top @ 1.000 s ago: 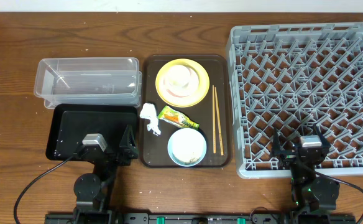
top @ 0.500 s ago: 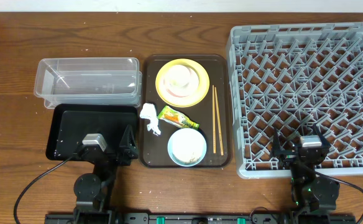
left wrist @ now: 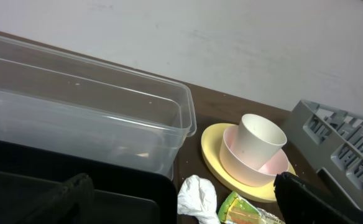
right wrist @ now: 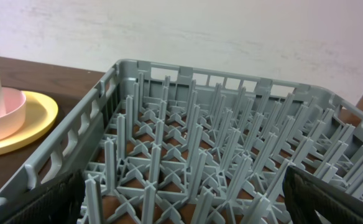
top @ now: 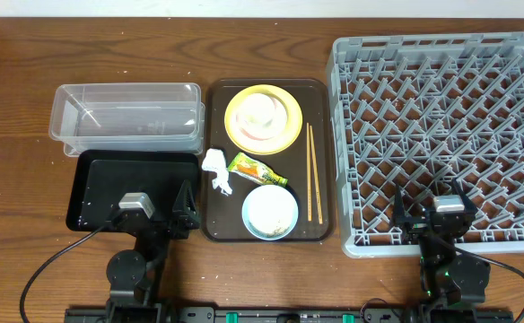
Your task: Sort waste into correct bins and load items into the dishwasher rack
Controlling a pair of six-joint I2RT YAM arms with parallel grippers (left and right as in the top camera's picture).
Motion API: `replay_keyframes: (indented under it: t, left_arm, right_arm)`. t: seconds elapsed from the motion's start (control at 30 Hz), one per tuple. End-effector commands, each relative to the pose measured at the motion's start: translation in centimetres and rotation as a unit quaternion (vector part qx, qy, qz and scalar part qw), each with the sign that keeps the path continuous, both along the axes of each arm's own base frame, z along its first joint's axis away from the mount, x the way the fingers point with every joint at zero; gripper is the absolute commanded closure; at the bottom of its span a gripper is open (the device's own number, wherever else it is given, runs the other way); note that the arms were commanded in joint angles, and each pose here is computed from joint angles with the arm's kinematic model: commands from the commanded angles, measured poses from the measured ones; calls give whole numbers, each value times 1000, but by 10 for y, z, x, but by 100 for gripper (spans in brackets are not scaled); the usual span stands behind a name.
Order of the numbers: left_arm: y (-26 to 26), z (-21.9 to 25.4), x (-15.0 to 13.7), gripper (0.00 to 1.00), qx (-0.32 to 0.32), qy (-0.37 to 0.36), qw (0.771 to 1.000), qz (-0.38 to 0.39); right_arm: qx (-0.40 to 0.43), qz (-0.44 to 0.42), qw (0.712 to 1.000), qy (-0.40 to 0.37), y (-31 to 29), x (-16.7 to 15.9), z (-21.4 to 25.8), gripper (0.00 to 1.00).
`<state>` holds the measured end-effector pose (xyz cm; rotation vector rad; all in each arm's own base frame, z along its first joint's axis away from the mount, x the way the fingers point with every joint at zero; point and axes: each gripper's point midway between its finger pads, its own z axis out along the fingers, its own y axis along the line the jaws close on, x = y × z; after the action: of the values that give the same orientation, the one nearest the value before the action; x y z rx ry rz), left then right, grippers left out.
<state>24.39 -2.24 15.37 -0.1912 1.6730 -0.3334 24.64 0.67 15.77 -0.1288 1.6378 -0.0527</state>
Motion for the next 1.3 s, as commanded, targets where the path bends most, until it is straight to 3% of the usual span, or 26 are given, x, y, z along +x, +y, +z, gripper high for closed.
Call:
replay_keyframes:
  t: [0.0, 1.1, 1.27]
  left_arm:
    - [-6, -15, -1, 4, -1, 22, 1000, -16]
    - [-6, -14, -1, 4, -2, 22, 1000, -16]
    - [-31, -1, -5, 4, -93, 13, 992, -83]
  right_arm:
    - [-2, 0, 1000, 0, 0, 0, 0, 1]
    - [-2, 0, 1000, 0, 0, 0, 0, 2]
    - [-2, 0, 1000, 0, 0, 0, 0, 1]
